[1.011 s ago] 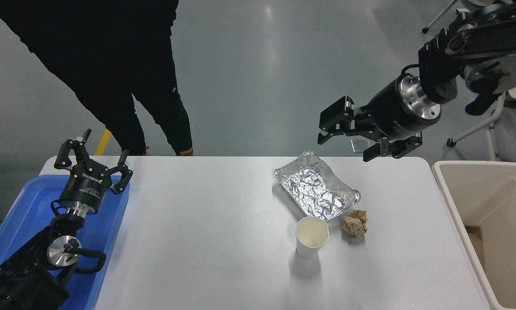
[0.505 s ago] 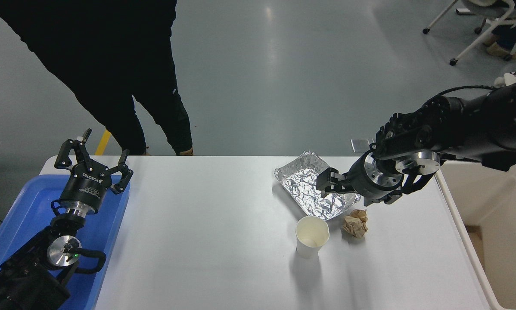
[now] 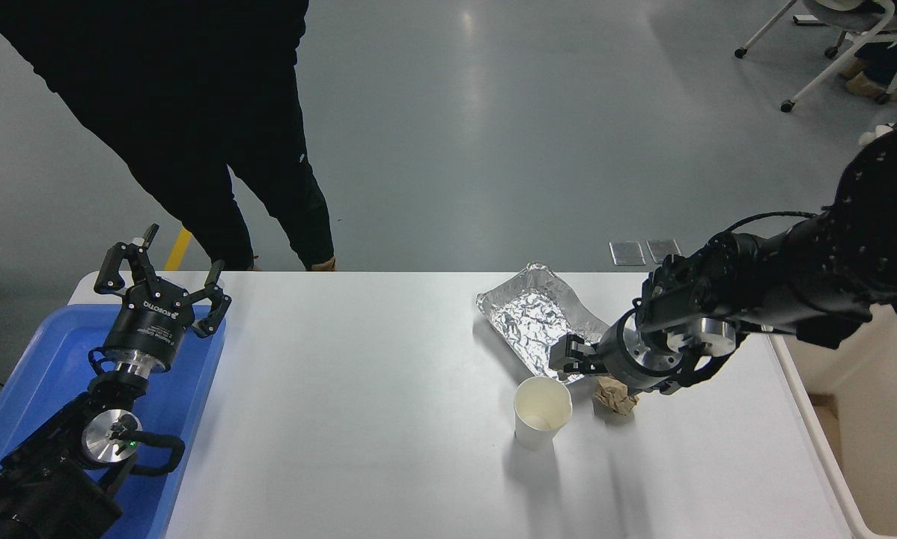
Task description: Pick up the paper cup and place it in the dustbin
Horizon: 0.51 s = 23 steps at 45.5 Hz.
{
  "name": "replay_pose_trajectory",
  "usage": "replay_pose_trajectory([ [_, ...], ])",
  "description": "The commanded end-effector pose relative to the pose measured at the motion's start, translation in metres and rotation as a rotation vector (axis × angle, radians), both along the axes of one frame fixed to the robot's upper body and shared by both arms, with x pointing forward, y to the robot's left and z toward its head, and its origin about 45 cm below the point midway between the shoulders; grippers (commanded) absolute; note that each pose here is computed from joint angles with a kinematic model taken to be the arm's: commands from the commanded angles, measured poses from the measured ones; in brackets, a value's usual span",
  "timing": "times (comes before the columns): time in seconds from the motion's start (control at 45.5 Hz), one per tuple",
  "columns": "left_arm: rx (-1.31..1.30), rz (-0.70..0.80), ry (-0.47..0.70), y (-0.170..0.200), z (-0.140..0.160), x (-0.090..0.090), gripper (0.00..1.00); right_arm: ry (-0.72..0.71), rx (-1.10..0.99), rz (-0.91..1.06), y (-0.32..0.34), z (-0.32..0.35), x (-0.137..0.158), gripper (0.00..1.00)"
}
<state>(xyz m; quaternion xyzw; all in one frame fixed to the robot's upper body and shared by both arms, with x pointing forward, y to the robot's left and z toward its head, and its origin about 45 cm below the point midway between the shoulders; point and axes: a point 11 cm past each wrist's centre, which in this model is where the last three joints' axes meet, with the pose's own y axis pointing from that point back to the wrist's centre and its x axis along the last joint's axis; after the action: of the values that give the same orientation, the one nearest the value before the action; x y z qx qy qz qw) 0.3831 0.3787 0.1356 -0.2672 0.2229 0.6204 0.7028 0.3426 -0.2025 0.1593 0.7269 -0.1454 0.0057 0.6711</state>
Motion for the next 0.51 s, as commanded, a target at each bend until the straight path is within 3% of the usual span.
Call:
replay_pose_trajectory([
  [0.0, 0.002, 0.0, 0.001, 0.0, 0.0, 0.0, 0.98, 0.01, 0.02, -0.015, 0.001, -0.017, -0.002, 0.99],
  [0.484, -0.001, -0.001, 0.001, 0.0, 0.0, 0.0, 0.98, 0.022, 0.044, -0.045, -0.002, -0.045, -0.006, 0.98],
])
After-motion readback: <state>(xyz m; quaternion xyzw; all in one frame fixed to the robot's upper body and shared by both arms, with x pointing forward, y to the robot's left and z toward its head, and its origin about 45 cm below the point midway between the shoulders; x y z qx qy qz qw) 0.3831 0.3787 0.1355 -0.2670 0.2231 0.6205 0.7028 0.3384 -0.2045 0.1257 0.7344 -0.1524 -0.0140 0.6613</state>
